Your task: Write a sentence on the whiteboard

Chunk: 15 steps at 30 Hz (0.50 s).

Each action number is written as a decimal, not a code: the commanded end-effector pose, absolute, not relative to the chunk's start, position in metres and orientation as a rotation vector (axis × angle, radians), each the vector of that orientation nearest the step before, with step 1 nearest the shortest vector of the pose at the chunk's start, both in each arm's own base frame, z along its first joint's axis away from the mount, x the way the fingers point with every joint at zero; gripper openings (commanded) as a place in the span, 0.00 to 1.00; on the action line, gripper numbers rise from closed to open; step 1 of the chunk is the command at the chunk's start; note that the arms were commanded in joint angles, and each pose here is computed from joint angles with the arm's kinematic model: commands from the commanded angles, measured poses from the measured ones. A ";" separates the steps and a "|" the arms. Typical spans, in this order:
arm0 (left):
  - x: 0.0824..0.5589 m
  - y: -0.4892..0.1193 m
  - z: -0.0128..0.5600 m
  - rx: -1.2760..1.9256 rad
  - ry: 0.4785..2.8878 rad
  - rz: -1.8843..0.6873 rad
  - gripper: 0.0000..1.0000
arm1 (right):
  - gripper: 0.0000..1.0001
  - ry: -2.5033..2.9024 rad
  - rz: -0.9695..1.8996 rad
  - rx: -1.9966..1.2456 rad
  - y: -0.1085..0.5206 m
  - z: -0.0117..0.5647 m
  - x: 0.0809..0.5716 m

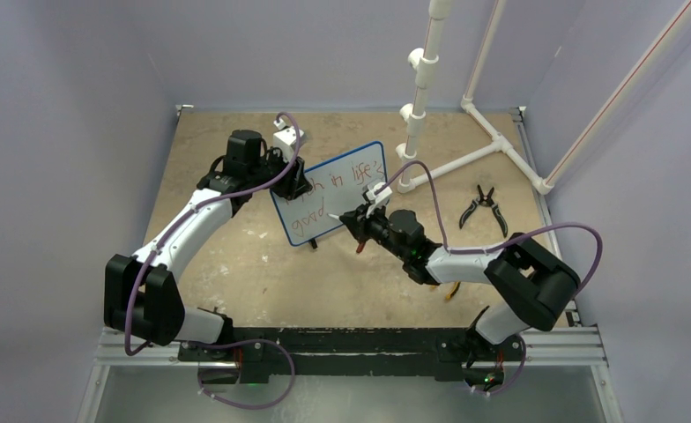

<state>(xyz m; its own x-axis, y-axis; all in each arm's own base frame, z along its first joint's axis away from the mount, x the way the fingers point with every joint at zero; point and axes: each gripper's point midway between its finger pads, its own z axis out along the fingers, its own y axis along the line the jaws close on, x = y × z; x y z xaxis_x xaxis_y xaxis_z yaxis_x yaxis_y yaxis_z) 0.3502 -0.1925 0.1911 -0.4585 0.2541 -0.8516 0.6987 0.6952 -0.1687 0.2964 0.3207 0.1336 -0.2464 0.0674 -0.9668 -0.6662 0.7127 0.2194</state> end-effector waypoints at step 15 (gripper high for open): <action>0.347 -0.197 0.199 0.774 1.971 -0.664 0.00 | 0.00 1.518 0.790 -0.427 0.323 0.201 0.300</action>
